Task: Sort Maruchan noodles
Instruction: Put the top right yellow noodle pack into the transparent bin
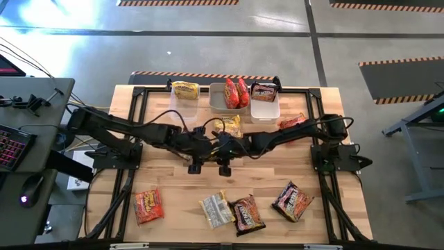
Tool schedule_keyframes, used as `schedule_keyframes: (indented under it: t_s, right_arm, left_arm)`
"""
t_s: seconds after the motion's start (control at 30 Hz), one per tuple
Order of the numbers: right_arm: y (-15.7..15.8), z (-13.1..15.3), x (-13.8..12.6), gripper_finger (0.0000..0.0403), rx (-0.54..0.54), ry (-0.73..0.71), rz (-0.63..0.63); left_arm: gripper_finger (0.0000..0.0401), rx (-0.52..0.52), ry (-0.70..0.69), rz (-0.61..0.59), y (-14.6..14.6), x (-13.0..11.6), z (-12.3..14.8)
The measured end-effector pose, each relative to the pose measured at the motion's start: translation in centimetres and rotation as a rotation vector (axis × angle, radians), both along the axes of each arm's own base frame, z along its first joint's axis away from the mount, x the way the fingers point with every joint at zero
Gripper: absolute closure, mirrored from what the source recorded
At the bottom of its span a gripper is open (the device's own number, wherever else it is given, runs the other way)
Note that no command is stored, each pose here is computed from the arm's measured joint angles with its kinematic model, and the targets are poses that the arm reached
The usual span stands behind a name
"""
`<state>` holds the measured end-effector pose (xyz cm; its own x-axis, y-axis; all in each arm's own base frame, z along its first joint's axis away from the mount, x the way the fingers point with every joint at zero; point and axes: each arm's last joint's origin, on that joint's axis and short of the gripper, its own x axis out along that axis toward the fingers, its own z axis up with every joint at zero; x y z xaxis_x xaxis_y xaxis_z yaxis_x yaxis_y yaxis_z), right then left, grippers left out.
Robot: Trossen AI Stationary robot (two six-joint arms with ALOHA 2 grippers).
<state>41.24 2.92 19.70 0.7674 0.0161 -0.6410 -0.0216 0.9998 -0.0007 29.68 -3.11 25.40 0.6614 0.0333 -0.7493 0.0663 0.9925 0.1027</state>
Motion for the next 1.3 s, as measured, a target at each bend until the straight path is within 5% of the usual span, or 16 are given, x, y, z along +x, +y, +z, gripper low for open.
schedule_keyframes:
  t_s: [0.4,0.9,1.3]
  right_arm:
    - [0.0,-0.2,-0.1,0.0313,-0.006,0.017,0.011]
    - [0.0,-0.2,-0.1,0.0302,-0.009,0.014,0.003]
    - [0.0,-0.2,-0.2,0.03,-0.017,0.025,0.011]
  left_arm:
    - [0.0191,0.022,0.205,-0.092,0.0,3.0,-0.9]
    - [0.0288,0.073,0.301,-0.084,0.0,2.9,-0.1]
    - [0.0175,0.062,0.343,-0.077,-0.3,2.4,-0.1]
